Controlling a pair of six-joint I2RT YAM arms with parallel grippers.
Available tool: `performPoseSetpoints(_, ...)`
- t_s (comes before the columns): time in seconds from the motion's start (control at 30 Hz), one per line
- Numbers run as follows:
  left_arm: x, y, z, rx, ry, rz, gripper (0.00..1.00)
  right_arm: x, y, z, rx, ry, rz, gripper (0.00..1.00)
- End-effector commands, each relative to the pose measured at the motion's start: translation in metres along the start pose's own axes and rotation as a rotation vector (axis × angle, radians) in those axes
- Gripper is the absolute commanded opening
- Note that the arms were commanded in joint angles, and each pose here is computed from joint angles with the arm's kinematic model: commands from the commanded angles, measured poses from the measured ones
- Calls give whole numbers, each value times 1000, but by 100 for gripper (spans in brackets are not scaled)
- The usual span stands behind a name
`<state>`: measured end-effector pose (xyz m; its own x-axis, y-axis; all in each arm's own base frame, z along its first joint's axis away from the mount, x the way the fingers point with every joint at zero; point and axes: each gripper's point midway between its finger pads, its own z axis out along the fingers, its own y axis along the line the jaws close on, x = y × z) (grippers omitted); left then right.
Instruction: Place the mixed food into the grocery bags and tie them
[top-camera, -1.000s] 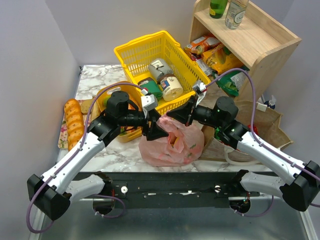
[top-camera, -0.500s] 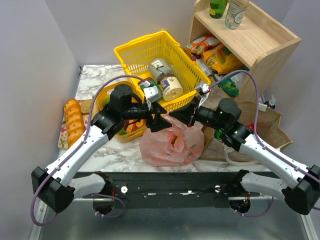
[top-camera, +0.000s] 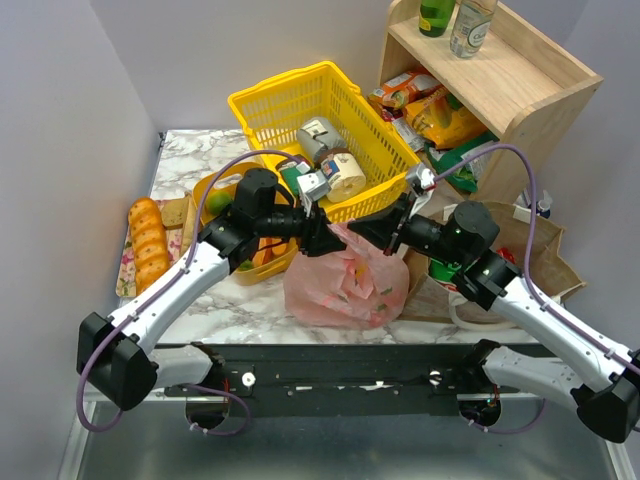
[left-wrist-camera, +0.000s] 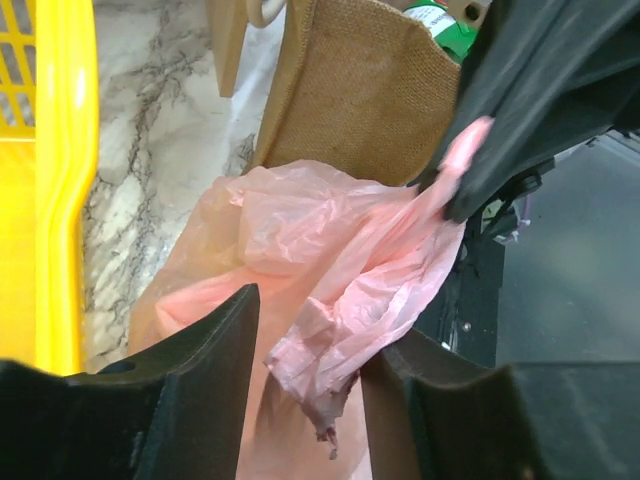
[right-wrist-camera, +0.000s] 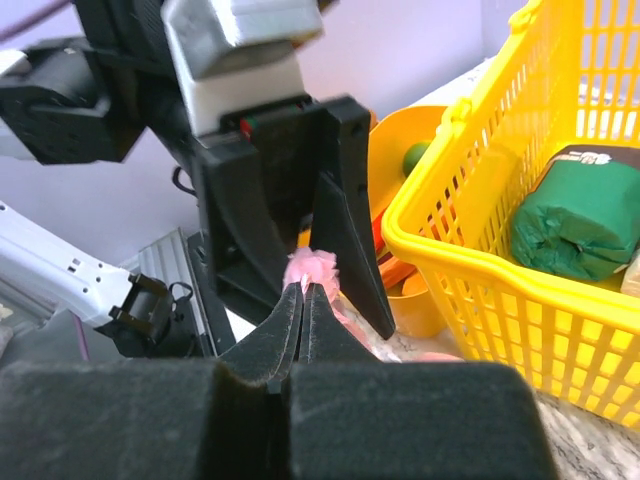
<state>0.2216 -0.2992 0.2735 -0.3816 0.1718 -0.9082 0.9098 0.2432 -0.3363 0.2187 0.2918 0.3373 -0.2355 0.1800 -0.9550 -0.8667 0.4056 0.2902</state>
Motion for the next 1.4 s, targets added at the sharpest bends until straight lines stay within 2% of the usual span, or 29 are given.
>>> performPoseSetpoints(0.0,8,-6,7,61,1,-41,46,-5,-2,-7,29,-20,-16,1)
performPoseSetpoints(0.1,8,-8,7,71,-2,-48,31,-5,0,-8,18,-16,-16,1)
performPoseSetpoints(0.13,8,-8,7,71,-4,-47,23,-5,1,-9,15,-15,-16,1)
performPoseSetpoints(0.27,3,-17,4,102,-37,-41,6,4,5,-9,-17,16,-27,1)
performPoseSetpoints(0.33,2,-22,2,127,-45,-28,0,9,4,-12,-19,32,-46,7)
performPoseSetpoints(0.47,9,-28,-4,146,-23,4,0,16,7,-25,-46,43,-142,68)
performPoseSetpoints(0.53,13,-35,-7,185,-7,29,0,18,5,-31,-92,53,-201,77)
performPoseSetpoints(0.57,13,-38,-10,199,-6,39,0,24,17,-35,-187,76,-214,80)
performPoseSetpoints(0.67,17,-42,-15,214,16,66,0,30,23,-43,-307,100,-269,83)
performPoseSetpoints(0.97,24,-31,-26,181,48,75,0,53,11,-44,-347,168,-397,82)
performPoseSetpoints(1.37,24,-27,-25,201,51,51,0,95,-23,-24,-274,296,-401,83)
